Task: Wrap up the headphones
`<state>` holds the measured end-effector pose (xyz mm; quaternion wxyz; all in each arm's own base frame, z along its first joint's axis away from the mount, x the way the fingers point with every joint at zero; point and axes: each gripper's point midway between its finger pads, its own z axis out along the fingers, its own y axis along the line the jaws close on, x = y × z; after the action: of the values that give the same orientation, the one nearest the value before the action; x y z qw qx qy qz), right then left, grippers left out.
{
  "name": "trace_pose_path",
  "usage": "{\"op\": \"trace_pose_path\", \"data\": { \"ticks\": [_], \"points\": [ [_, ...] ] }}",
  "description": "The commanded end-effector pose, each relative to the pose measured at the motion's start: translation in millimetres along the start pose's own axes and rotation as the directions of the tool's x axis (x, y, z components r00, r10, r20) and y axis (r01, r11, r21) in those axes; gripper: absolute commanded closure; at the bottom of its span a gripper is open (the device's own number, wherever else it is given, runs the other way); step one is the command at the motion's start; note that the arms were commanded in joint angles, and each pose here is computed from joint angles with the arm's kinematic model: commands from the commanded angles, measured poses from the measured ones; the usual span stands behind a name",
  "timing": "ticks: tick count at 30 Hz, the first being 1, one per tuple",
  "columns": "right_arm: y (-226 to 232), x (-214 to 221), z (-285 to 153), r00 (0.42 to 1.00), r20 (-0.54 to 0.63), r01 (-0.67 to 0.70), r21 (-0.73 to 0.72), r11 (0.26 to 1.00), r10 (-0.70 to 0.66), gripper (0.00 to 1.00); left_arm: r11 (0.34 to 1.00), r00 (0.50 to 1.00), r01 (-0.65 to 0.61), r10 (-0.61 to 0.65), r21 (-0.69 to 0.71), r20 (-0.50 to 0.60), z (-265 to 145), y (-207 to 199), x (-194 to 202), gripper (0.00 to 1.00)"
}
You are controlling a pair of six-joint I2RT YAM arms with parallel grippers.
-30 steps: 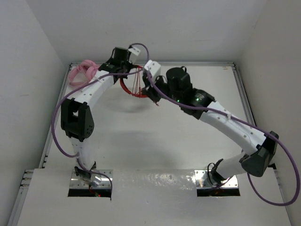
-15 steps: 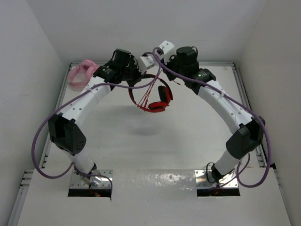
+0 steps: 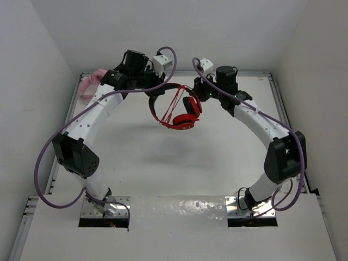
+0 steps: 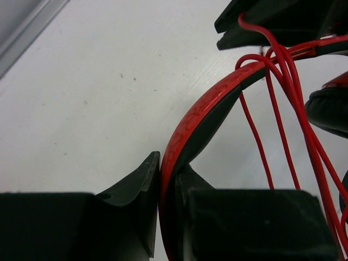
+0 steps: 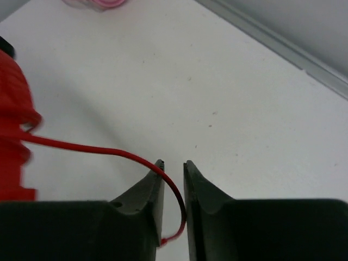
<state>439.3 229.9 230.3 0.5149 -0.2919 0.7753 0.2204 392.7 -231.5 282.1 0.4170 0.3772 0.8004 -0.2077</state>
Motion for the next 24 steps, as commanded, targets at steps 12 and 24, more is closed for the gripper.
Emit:
{"op": "trace_pose_path", "data": {
  "ticks": [12, 24],
  "points": [
    [23.7, 54.8, -21.8, 0.990, 0.012, -0.138, -0.098, 0.986, 0.140, 0.41, 0.975, 0.984, 0.144, -0.124, -0.167, 0.125, -32.7, 30.8, -39.0, 1.00],
    [37.4, 115.7, -59.3, 0.977, -0.135, -0.176, -0.070, 0.982, 0.165, 0.10, 0.911, 0.984, 0.169, -0.132, -0.375, 0.123, -40.0, 80.9, -20.5, 1.00]
  ]
}}
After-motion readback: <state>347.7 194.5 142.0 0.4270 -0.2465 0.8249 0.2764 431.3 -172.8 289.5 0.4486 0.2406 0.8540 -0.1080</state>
